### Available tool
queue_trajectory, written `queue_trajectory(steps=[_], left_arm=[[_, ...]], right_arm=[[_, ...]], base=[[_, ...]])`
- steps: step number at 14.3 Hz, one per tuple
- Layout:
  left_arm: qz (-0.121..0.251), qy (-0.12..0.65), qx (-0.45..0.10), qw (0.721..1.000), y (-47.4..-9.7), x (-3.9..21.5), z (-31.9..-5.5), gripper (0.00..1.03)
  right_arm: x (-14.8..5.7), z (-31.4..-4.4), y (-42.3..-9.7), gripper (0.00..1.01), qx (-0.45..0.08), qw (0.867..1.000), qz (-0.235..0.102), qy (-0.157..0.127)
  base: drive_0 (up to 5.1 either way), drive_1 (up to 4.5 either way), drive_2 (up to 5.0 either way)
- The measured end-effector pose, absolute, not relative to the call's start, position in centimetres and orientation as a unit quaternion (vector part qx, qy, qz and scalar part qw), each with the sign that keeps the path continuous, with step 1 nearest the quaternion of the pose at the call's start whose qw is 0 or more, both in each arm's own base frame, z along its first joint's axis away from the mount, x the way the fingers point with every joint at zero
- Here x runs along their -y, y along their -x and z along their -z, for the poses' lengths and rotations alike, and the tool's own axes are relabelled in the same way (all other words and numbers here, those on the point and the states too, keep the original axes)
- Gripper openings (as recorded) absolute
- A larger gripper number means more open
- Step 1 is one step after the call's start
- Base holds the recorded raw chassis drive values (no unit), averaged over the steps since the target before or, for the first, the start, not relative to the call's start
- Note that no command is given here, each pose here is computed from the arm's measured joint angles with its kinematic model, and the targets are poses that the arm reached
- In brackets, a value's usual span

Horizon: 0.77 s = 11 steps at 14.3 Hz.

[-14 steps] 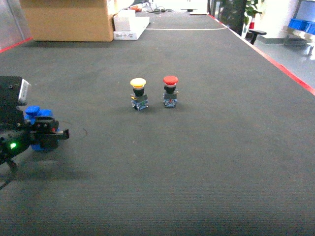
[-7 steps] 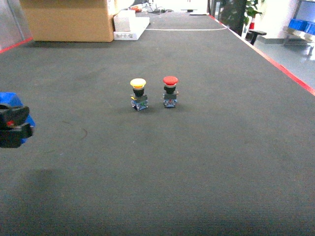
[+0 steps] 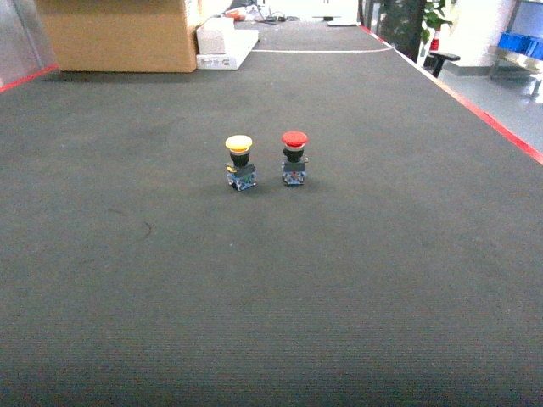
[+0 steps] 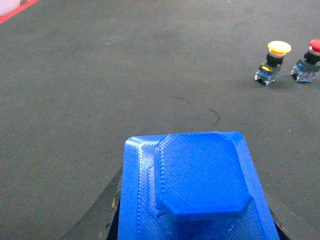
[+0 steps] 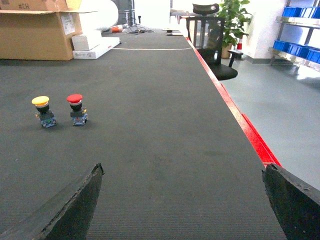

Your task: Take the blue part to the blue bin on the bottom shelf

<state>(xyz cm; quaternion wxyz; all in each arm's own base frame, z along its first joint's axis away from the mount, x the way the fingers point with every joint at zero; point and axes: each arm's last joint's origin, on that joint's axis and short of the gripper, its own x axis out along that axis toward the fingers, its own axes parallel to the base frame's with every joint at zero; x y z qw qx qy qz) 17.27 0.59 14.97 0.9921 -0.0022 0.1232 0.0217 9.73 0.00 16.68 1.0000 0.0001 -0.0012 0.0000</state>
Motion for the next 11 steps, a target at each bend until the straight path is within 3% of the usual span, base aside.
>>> queue_trajectory(steps=[4,11], left_arm=[[-0.04,0.025,-0.054,0.997,-10.2,-0.5,-17.9,0.44],[-0.048,0.026,-0.042,0.998,-9.8,-0.6,-18.0,0.44]], right_arm=[[0.0,-16.7,-9.7,0.98,0.001,1.0,0.0,0.0],[0.0,-16.7,-9.7,0.98,0.001,1.0,0.0,0.0]], base=[[0.0,0.0,0.0],[0.0,0.0,0.0]])
